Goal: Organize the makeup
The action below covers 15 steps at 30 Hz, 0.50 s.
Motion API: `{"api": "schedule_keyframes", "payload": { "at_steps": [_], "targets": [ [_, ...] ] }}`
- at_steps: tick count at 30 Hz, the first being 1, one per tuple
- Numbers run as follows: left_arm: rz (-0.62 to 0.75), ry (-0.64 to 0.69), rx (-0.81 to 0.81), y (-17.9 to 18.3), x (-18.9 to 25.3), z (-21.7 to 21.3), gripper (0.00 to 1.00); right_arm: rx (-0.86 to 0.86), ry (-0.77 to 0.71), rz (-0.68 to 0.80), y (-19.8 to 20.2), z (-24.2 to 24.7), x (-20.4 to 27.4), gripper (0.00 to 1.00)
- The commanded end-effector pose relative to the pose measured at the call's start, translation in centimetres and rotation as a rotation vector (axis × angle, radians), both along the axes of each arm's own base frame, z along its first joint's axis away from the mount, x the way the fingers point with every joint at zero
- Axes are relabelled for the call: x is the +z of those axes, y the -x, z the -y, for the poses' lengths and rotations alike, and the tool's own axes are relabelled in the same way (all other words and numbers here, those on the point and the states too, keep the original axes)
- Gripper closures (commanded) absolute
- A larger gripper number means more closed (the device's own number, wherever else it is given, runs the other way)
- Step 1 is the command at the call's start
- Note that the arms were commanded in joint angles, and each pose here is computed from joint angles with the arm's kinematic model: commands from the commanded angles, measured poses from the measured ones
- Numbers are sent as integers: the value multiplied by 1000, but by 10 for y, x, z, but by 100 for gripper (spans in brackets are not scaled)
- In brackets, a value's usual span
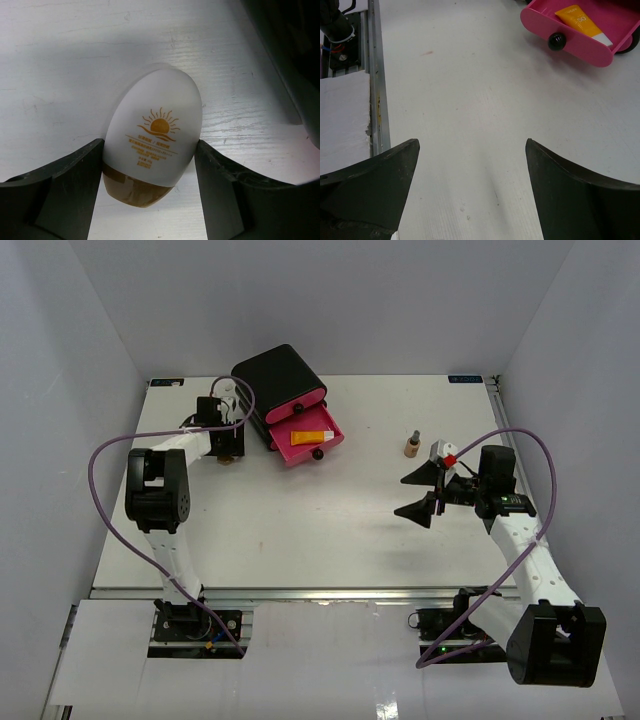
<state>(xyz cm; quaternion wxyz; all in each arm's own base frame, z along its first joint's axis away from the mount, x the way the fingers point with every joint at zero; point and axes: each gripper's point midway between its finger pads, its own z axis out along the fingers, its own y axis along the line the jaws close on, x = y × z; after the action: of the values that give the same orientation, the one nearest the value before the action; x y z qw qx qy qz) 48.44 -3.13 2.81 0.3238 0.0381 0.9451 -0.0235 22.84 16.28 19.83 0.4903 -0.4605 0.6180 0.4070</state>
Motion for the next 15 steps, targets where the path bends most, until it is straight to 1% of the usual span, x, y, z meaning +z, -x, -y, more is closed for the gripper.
{"api": "schedule_keyframes", "payload": {
  "at_steps": [1,2,3,5,8,13,15],
  "targets": [
    [-49,58,60,22,-6,3,51,1,-23,45,-4,4,13,7],
    [-49,59,78,26,-5,1,55,1,-24,46,-4,4,13,7],
    [-41,70,95,27,-1,2,56,3,-27,45,-3,4,14,7],
    [-9,79,127,30,14,1,65,3,-29,47,-3,4,15,7],
    [42,110,163,38,36,1,74,2,-34,53,-2,5,17,7],
    [105,188,161,58,64,12,76,5,-42,56,0,6,19,7],
    [157,225,134,67,87,22,77,7,-45,55,0,6,19,8]
  ]
}}
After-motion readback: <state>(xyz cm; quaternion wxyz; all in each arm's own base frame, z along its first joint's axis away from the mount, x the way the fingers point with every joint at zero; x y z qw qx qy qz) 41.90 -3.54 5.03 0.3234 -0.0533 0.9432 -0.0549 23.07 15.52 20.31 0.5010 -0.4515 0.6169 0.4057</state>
